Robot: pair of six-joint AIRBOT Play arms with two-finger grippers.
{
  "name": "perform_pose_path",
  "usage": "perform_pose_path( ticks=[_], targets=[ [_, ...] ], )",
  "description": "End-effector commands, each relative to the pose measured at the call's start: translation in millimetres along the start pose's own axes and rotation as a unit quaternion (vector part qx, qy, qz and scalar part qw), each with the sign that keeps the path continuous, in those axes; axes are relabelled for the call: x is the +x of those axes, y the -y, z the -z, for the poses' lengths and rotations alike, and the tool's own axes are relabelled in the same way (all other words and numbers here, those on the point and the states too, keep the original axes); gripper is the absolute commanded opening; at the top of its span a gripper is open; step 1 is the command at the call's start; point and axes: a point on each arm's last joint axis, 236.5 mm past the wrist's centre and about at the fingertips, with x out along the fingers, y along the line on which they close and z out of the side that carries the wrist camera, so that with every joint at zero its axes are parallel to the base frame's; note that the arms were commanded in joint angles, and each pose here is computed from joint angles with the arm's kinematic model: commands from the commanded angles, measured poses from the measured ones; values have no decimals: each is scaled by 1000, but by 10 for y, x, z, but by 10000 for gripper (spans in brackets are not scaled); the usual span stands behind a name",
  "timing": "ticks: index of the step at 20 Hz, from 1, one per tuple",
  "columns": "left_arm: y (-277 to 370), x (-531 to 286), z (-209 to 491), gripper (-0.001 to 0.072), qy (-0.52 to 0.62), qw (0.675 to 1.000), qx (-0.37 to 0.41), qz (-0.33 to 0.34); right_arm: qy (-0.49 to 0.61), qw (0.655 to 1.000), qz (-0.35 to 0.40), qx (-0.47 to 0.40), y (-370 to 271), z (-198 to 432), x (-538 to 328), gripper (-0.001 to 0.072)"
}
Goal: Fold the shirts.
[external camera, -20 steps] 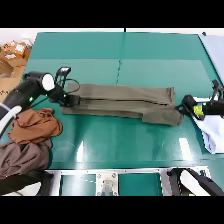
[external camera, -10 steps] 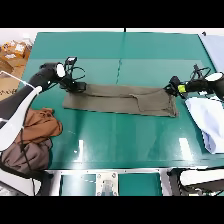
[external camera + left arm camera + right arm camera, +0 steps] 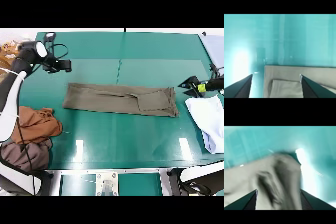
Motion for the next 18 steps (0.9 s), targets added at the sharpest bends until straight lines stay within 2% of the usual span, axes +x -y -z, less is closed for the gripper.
perform_pose_path(
  ticks=[1, 7, 13, 14, 15, 16, 17, 18],
  targets=[
    [-96, -85, 85, 663, -30, 999, -21, 0, -49, 999, -22, -7, 330, 279, 125, 600],
    [78, -92, 108, 662, -36, 998, -35, 34, -76, 984, -160, -21, 18, 385, 576, 600],
    [205, -104, 111, 662, -38, 996, -48, 60, -125, 974, -183, -56, -330, 616, 712, 594],
    [239, -108, 113, 661, -39, 996, -51, 68, -130, 972, -185, -60, -377, 624, 713, 480],
    [262, -112, 117, 648, -40, 995, -50, 73, -132, 971, -187, -67, -424, 618, 697, 245],
    [300, -119, 116, 459, -40, 995, -42, 81, -134, 971, -188, -67, -458, 600, 670, 200],
    [353, -126, 118, 237, -40, 994, -32, 92, -136, 971, -189, -63, -491, 571, 633, 88],
    [444, -145, 109, 65, -38, 993, -21, 112, -135, 971, -189, -63, -529, 537, 585, 18]
  ],
)
